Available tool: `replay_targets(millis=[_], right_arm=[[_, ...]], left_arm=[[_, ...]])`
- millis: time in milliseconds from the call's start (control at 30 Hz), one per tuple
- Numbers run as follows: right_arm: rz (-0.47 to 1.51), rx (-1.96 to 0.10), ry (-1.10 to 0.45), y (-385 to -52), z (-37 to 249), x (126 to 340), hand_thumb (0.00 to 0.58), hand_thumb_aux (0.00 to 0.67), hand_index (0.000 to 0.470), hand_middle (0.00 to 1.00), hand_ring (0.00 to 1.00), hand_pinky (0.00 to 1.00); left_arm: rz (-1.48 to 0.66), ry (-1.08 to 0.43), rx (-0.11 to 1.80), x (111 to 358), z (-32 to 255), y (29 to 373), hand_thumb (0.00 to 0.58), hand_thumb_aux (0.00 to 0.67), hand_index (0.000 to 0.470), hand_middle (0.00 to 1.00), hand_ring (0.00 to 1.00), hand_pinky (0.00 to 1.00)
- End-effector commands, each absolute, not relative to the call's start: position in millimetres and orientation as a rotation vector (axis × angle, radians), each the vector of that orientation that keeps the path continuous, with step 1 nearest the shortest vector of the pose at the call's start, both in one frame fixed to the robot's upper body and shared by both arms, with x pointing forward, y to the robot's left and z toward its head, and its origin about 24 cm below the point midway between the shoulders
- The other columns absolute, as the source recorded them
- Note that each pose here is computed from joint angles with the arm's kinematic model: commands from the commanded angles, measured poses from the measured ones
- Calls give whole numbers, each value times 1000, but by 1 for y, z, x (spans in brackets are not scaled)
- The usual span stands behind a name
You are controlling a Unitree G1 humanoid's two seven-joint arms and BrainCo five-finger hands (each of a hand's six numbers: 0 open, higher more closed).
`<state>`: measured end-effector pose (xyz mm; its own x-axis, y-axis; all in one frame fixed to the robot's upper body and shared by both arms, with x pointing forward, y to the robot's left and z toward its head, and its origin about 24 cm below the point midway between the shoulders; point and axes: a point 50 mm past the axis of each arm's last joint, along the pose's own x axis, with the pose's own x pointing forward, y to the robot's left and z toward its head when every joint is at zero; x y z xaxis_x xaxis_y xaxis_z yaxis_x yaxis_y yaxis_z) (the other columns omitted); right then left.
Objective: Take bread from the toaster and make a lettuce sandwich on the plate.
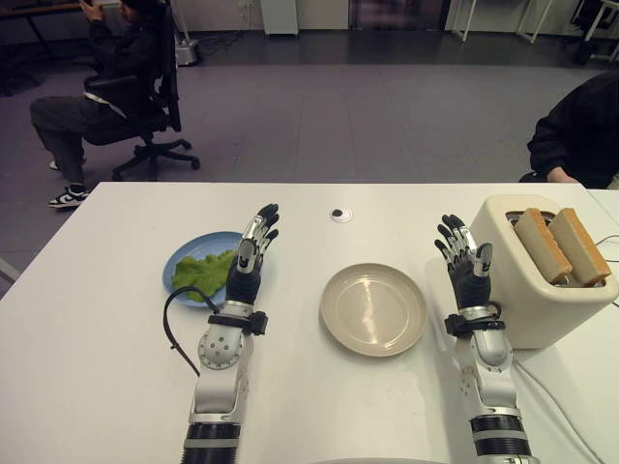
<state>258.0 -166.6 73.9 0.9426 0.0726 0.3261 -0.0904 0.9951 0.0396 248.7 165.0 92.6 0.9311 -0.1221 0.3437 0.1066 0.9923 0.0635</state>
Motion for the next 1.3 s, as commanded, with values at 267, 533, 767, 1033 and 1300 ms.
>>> replay_targets(millis=[267, 533, 767, 1033, 1300], right_arm=[[90, -1, -296, -167, 79, 255, 0, 0, 0, 0, 0, 0], [171, -145, -566, -185, 179, 227, 0, 0, 0, 0, 0, 0], [-193, -681, -380, -291, 242, 210, 0, 0, 0, 0, 0, 0], [-212, -1125, 9, -328, 194, 219, 108, 66, 46, 0, 0, 0], [-204, -1170, 105, -341, 170, 228, 395, 292, 205, 0, 0, 0]], left_arm=[[-113, -327, 49, 250, 87, 164, 0, 0, 0, 0, 0, 0], [-111, -329, 47, 249, 87, 164, 0, 0, 0, 0, 0, 0], [-106, -329, 42, 248, 88, 159, 0, 0, 0, 0, 0, 0], [-99, -336, 45, 248, 90, 160, 0, 0, 0, 0, 0, 0], [-84, -337, 50, 246, 90, 165, 0, 0, 0, 0, 0, 0]])
